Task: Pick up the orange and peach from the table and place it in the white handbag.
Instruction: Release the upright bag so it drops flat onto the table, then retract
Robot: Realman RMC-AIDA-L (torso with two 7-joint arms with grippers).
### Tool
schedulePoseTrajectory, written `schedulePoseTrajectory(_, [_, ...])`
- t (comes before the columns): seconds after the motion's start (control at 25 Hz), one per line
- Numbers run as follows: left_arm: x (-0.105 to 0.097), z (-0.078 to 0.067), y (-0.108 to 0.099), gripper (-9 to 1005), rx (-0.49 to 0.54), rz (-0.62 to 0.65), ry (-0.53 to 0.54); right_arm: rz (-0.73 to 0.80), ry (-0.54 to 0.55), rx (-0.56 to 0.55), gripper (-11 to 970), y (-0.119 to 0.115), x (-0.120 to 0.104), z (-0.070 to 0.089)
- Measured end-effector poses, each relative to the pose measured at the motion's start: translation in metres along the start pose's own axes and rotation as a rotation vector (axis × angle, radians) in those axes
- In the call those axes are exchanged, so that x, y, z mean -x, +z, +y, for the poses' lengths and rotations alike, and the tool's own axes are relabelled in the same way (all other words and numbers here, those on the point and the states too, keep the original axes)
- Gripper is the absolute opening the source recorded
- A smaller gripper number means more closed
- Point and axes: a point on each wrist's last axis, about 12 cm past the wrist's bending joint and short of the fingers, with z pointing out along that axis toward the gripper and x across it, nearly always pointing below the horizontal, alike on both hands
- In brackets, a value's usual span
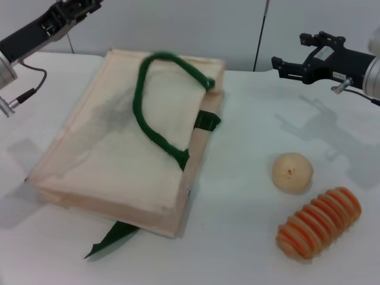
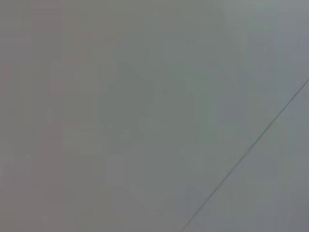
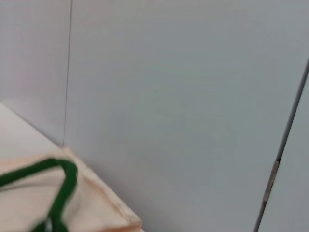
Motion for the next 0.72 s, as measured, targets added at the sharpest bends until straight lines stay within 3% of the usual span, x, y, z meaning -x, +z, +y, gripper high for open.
schedulePoseTrajectory(0.16, [-0.002, 0.002, 0.0, 558, 0.016, -0.006, 0.003, -0.02, 0.022, -0.012, 880, -0.003, -0.001, -0.001])
schedulePoseTrajectory(0.44, [-0.007, 0.007, 0.0, 722, 0.056, -0.014, 0.057, -0.096, 0.073, -0.043, 880, -0.011, -0.002, -0.003])
schedulePoseTrajectory(0.72, [-0.025, 0.02, 0.005, 896, 0.195, -0.035, 0.216, -0.253, 0.137, -0.185, 878, -0.03, -0.012, -0.01])
